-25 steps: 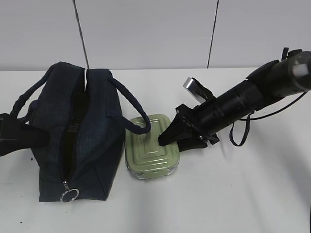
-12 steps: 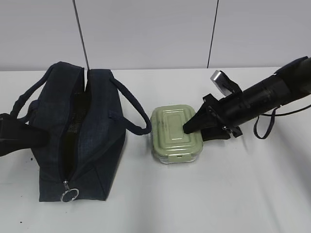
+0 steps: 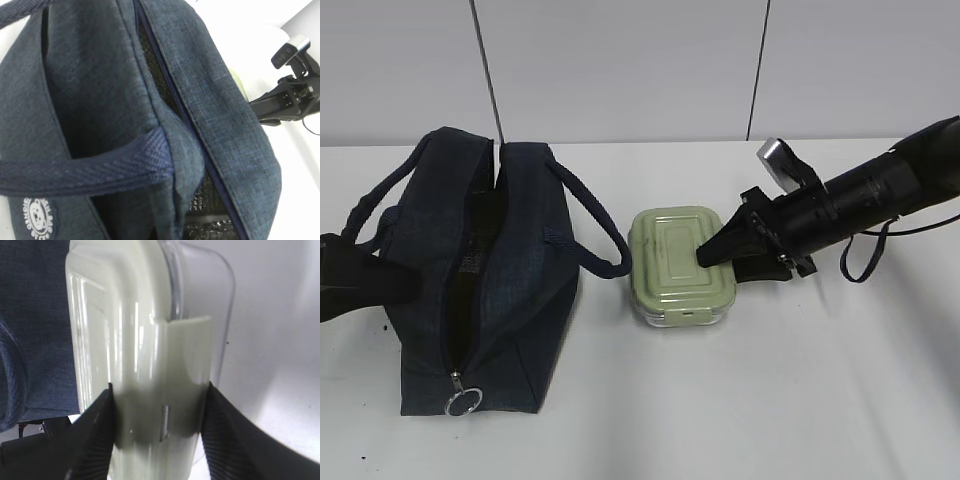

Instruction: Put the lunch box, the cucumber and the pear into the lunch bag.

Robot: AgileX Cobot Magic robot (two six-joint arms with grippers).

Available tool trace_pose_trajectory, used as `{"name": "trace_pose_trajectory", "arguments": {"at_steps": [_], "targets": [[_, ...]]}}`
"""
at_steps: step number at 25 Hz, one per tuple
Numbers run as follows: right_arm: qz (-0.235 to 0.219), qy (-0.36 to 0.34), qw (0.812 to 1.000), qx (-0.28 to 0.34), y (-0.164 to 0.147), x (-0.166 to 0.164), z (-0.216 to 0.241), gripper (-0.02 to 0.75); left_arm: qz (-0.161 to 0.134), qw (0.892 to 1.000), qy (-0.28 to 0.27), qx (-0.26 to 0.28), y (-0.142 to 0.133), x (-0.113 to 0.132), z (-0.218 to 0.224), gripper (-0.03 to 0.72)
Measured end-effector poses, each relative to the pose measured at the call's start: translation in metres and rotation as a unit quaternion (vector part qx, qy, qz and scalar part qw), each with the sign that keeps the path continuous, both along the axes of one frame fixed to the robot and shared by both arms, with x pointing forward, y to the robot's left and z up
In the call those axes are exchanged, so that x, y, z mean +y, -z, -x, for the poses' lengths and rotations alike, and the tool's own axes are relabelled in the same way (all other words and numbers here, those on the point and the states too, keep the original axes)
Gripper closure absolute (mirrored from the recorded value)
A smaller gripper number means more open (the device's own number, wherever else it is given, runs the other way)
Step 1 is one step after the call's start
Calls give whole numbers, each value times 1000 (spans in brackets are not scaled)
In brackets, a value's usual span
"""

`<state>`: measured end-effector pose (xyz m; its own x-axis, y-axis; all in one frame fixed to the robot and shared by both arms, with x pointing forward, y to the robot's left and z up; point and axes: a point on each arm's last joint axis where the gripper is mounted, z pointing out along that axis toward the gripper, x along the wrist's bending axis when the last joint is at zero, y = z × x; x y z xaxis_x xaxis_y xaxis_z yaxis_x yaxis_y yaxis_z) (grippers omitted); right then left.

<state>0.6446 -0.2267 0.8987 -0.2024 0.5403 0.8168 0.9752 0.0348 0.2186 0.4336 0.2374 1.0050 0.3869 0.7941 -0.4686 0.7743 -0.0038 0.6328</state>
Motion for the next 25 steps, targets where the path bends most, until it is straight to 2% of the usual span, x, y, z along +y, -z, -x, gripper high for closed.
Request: {"name": "trace_pose_trajectory", "arguments": {"at_steps": [10, 25], "targets": [[-3, 21, 1000, -5, -4, -16, -3, 351, 0, 1000, 0, 0, 0, 0, 0, 704], [-21, 33, 996, -77, -65, -15, 0, 352, 0, 1000, 0, 0, 0, 0, 0, 704]]}}
